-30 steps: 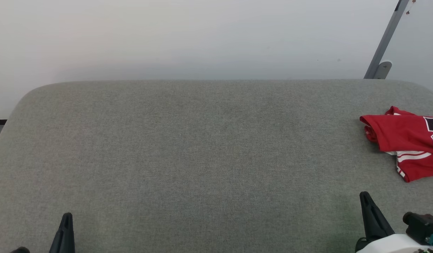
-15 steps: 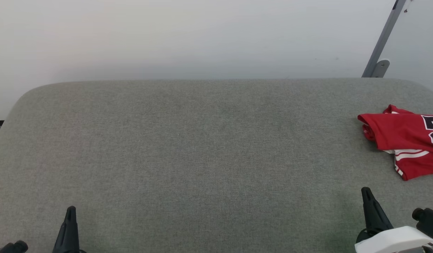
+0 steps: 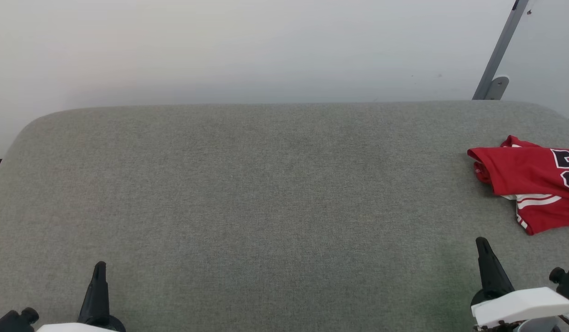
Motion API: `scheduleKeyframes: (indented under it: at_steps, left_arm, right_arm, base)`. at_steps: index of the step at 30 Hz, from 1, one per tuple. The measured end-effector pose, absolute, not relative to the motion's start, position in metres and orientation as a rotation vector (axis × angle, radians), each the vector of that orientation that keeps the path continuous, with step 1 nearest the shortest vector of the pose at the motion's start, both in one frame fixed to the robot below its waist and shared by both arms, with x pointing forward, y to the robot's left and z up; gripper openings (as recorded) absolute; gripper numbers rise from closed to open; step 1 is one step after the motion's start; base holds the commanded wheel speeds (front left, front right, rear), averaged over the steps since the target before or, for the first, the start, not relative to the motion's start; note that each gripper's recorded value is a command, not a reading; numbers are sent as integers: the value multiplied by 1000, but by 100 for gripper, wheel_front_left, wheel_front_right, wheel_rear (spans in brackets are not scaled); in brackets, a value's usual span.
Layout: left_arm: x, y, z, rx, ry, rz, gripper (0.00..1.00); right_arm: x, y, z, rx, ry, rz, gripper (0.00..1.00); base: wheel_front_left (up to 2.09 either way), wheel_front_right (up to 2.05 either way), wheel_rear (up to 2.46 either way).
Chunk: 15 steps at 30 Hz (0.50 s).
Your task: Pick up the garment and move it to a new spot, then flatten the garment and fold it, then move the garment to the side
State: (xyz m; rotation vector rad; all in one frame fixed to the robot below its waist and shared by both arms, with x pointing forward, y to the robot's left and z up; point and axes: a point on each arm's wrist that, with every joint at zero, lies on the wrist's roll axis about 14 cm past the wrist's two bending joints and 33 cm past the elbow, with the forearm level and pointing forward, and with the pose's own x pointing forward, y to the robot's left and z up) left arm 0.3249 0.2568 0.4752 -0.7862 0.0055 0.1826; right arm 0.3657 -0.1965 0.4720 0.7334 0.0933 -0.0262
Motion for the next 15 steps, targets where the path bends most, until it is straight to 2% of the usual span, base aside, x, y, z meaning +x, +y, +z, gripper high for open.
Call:
scheduleKeyframes:
  at_steps: [15]
  left_arm:
    - [337, 248, 477, -961, 8, 171, 0]
  right_arm:
    - [372, -197, 478, 920, 83, -40, 0]
  base:
    - [0, 0, 0]
